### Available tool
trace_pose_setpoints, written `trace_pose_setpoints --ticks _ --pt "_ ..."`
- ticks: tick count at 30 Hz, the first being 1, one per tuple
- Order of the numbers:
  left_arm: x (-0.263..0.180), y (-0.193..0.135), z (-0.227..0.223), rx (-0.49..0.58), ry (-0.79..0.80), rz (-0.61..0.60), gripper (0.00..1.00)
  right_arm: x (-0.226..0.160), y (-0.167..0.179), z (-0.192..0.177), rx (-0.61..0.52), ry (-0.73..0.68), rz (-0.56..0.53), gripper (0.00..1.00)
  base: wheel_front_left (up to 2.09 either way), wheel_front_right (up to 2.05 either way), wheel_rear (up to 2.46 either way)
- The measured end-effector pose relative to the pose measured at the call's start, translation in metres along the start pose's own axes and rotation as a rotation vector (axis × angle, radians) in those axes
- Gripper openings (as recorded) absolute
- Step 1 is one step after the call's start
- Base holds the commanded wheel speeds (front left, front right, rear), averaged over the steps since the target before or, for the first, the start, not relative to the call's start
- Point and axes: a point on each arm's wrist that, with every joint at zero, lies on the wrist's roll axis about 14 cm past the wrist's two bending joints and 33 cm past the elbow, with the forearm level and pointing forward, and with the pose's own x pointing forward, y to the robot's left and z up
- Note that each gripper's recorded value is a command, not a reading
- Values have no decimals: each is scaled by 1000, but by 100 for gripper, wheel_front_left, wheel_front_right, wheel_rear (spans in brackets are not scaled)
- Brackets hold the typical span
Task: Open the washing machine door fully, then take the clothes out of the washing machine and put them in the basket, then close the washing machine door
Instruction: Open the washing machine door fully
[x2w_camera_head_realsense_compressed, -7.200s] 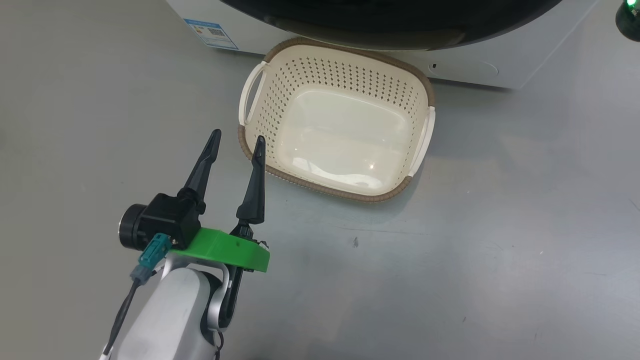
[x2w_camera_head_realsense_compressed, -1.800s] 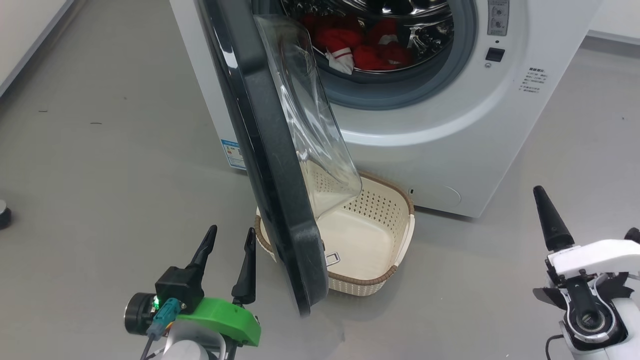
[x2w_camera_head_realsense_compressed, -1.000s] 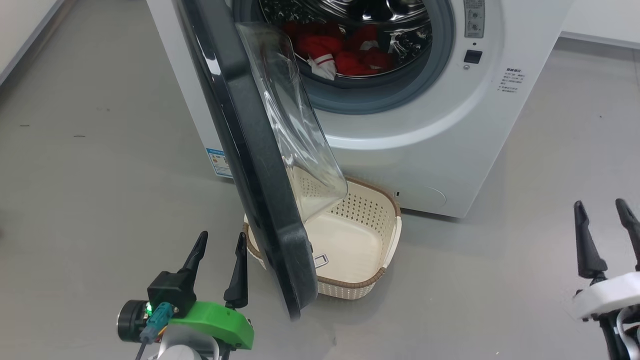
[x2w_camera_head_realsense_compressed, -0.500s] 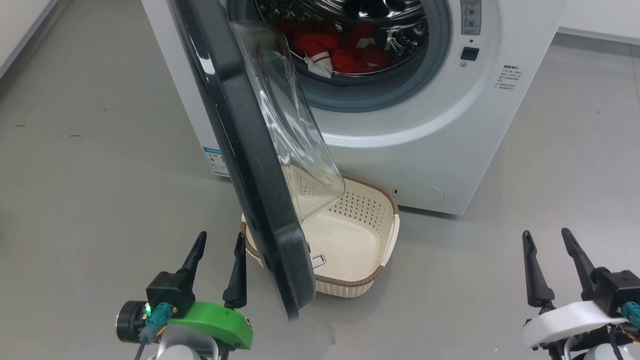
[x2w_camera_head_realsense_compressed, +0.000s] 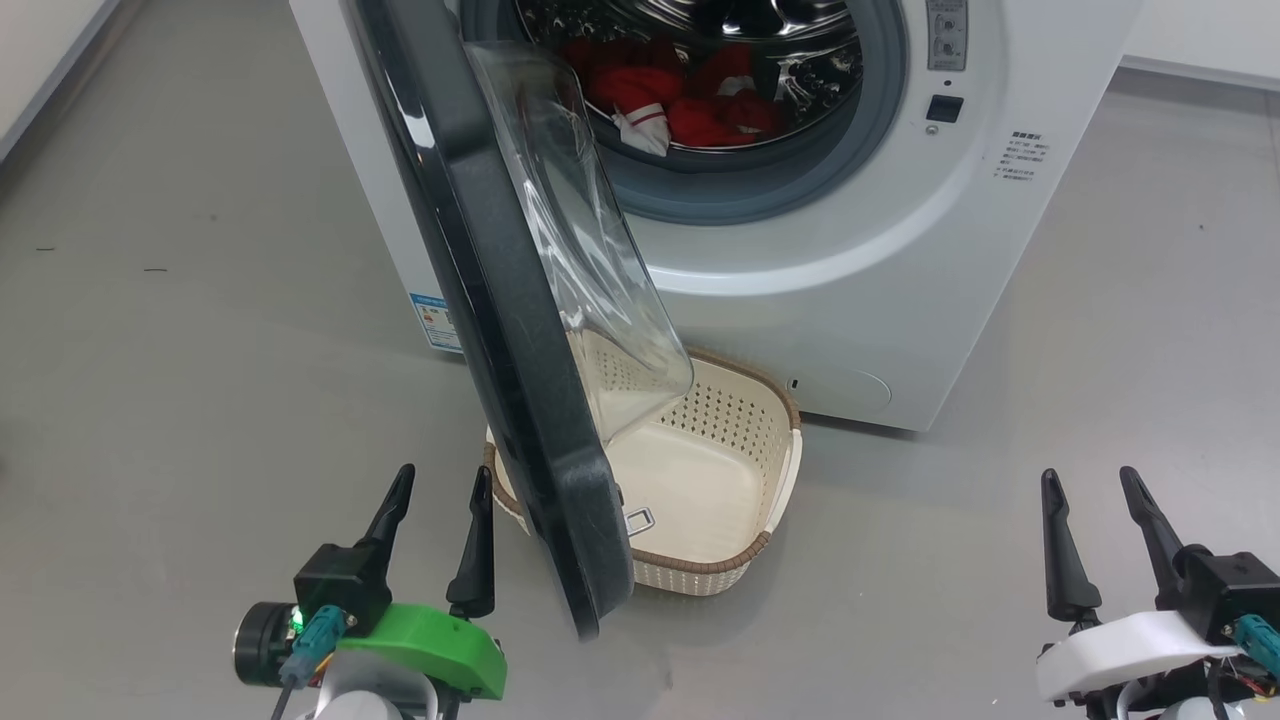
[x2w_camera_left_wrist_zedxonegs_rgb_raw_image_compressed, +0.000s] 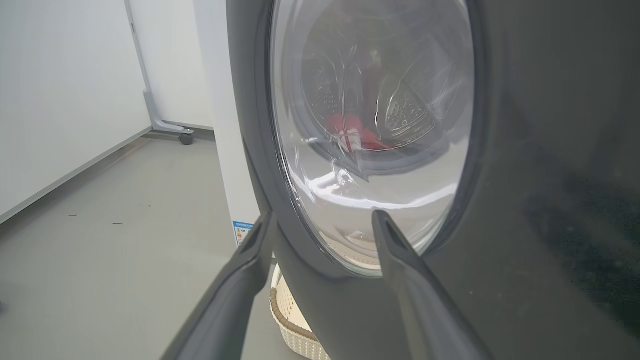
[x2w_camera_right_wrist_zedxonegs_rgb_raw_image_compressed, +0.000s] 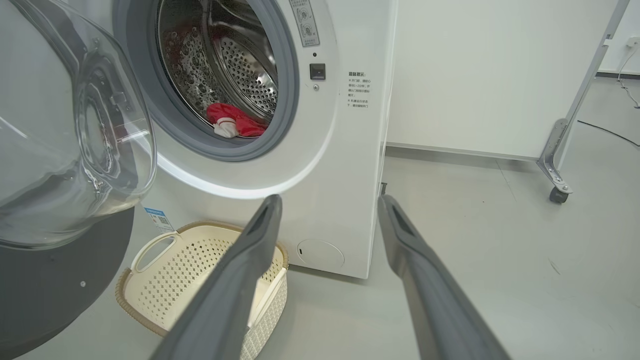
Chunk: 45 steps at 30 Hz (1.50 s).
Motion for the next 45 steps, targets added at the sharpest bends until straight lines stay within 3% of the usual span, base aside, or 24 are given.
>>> trace_pose_setpoints --ticks 14,15,16,18,34,45 --pt "-1 1 -1 2 2 8 100 1 -3 2 -14 -11 -19 100 0 0 0" --pt "-1 1 -1 2 2 8 80 0 -3 2 -15 -11 -20 100 0 0 0" --pt "-2 1 -1 3 3 8 30 0 -3 2 -16 -11 -21 100 0 0 0" --pt "-2 1 -2 3 6 8 0 0 -3 2 -14 -11 -21 100 0 0 0" --pt "-4 6 6 7 -20 22 0 3 -5 2 -11 -15 -29 100 0 0 0" --pt "-5 4 88 6 -274 14 0 8 1 3 -22 -17 -9 100 0 0 0"
